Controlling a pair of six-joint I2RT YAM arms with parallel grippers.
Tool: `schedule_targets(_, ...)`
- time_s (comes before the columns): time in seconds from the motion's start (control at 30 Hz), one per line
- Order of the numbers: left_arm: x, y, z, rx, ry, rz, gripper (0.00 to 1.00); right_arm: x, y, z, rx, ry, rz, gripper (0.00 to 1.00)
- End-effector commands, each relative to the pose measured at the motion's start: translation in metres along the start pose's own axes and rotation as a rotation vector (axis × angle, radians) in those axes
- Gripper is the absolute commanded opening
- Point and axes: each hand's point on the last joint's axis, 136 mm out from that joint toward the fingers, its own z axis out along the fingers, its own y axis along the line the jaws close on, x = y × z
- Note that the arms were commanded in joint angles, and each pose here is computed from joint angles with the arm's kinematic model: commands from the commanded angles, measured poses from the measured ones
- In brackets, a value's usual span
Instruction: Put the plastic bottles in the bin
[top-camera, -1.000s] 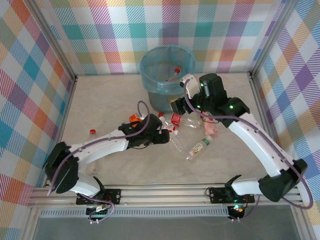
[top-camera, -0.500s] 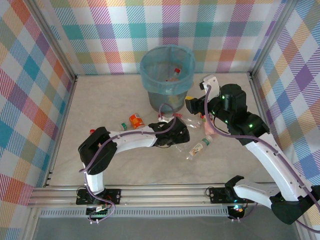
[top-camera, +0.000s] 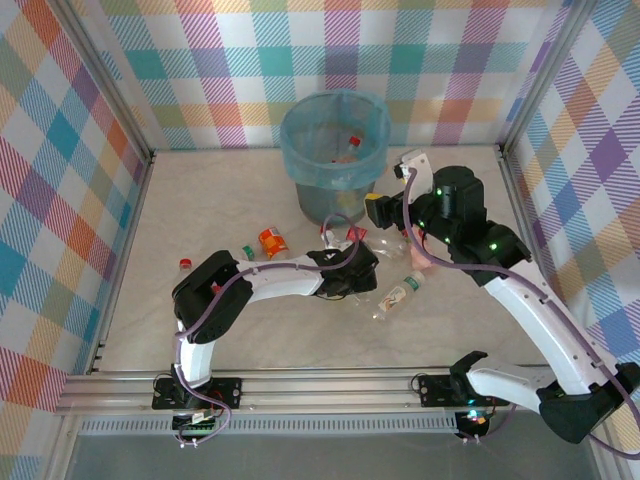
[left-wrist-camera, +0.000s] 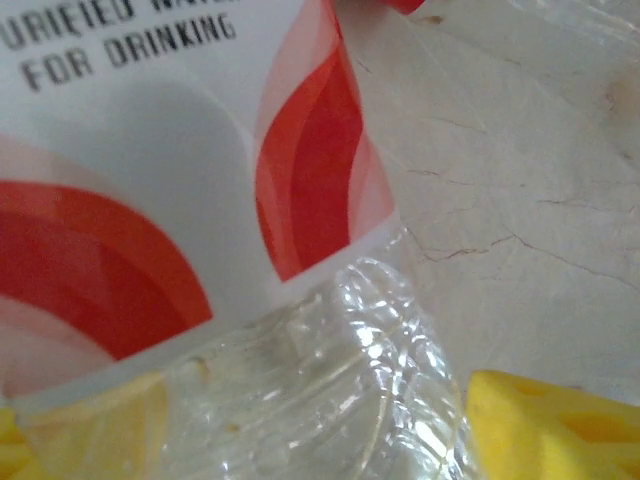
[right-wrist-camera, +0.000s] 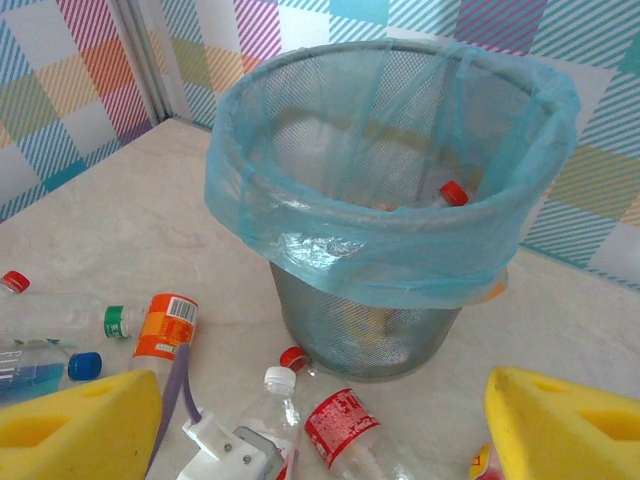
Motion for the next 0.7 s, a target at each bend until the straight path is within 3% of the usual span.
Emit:
schedule_targets(0.0,0.014,0.015,0.005,-0.037,0.019,0.030,0.70,-0.016,0.003,-0.001,-0.023,-0.045,0.026,0.84)
schedule_targets(0.2,0.009,0.022,-0.010,-0.033,-0.020,0.041,0.59,-0.021,0.008,0.002,-0.055,-0.050,0.041,0.84)
schedule_targets(0.53,-0.010,0.041,-0.057,-0.040,-0.141,0.035,0.57,-0.034,0.024,-0.002,-0.148,-0.075,0.057,0.83)
schedule_targets(0.67,-0.024,0.047,-0.087,-0.032,-0.219,0.050,0.57,-0.042,0.044,-0.002,-0.266,-0.083,0.046,0.82)
